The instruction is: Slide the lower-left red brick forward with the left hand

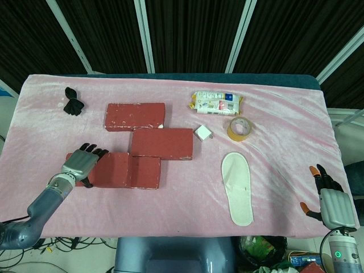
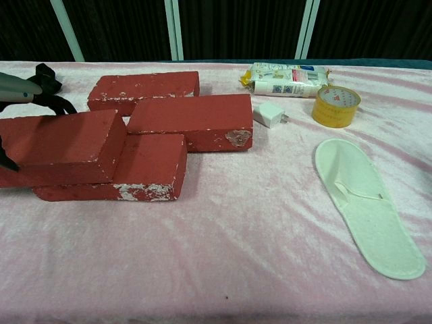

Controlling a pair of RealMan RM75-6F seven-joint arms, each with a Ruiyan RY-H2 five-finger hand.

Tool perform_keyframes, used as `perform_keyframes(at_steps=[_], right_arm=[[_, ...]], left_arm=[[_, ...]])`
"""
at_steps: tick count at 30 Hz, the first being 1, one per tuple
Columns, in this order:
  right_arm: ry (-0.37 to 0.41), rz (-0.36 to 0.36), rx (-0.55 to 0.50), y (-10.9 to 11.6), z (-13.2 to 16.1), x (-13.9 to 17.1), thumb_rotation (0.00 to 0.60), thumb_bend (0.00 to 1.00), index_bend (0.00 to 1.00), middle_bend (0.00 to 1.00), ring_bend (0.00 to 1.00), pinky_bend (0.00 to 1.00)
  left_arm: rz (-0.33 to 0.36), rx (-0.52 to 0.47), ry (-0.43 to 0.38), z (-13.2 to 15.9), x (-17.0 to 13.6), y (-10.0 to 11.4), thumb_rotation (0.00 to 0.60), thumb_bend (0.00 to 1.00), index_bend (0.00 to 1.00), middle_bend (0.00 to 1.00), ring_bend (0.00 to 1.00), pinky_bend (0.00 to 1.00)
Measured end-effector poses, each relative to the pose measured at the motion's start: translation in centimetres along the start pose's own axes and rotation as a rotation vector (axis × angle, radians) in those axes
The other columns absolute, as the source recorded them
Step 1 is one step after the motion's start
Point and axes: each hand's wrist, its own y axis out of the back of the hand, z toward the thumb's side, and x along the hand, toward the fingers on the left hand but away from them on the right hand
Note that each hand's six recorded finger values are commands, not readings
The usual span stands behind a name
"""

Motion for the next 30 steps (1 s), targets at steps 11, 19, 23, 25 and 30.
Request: perform_keyframes(at_steps=[11, 19, 23, 25, 30], right_arm=[[0.005, -0.001, -0.002, 0.14, -0.03, 0.16, 0.600, 0.16, 0.08, 0.01, 0.12, 0.20], [-0.001, 0.001, 0.000, 0.08, -0.11, 0.09, 0.600, 0.16, 0.08, 0.01, 0.12, 0.20], [-0.002, 0.001, 0.000, 0.09, -0.14, 0.10, 0.600, 0.16, 0.08, 0.01, 0.12, 0.20], [-0.002, 0.000, 0.000, 0.10, -0.13, 0.11, 0.600, 0.16, 0.08, 0.01, 0.12, 0.20], [-0.001, 0.000, 0.000, 0.10, -0.13, 0.11, 0.600, 0.16, 0.08, 0.01, 0.12, 0.20]], left_arm=[[-0.003, 0.001, -0.008, 0.44, -0.17, -0.08, 0.600, 0.22, 0.22, 0.14, 0.00, 0.00], [0.005, -0.005, -0.001, 0.02, -0.28, 0.08, 0.600, 0.21, 0.23, 0.14, 0.00, 0.00], [0.003, -0.006, -0.004, -0.05, -0.31, 0.03, 0.600, 0.22, 0.23, 0.14, 0.00, 0.00], [0.001, -0.005, -0.006, -0.06, -0.32, -0.02, 0.600, 0.21, 0.23, 0.14, 0.00, 0.00], [0.006, 0.000, -0.011, -0.03, -0.32, 0.16, 0.600, 0.21, 0.24, 0.14, 0.00, 0.00]])
